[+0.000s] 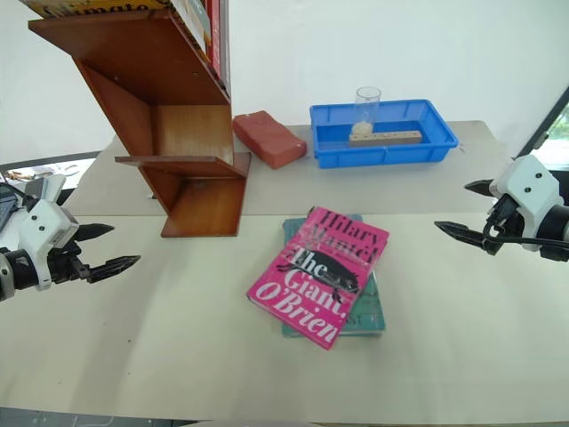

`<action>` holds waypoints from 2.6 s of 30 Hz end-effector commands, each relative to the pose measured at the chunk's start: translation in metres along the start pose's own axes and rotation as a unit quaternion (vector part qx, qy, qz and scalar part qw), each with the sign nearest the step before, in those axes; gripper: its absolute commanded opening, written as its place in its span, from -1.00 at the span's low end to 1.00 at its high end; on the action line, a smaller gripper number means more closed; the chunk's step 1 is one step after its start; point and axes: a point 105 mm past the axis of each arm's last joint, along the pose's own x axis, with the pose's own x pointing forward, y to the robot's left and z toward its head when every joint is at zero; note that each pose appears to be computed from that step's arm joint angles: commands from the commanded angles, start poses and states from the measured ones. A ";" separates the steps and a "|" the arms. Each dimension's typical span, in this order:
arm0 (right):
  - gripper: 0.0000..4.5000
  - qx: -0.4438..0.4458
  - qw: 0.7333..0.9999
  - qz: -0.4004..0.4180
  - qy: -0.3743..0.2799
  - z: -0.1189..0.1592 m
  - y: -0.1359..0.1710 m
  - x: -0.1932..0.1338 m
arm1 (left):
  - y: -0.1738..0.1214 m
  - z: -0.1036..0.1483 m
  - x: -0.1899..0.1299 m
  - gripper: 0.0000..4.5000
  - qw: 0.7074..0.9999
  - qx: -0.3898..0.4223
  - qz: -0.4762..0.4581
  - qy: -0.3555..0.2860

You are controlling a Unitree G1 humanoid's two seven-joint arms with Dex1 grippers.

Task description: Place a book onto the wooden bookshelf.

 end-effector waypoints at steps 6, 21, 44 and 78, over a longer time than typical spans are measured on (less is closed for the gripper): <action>0.98 -0.027 0.999 -0.020 -0.020 0.015 -0.002 0.000 | -0.003 0.015 -0.002 1.00 0.999 0.007 -0.025 -0.022; 0.98 -0.027 0.999 -0.039 -0.004 0.008 -0.005 0.001 | -0.011 0.020 -0.001 1.00 0.997 -0.007 -0.070 -0.030; -0.97 -0.059 0.993 0.065 0.085 -0.028 0.077 0.029 | -0.105 0.053 0.137 1.00 0.843 -0.407 -0.344 -0.075; -1.00 -0.058 0.995 0.068 -0.053 0.040 0.065 0.070 | -0.122 0.096 0.120 -0.73 0.829 -0.404 -0.310 -0.232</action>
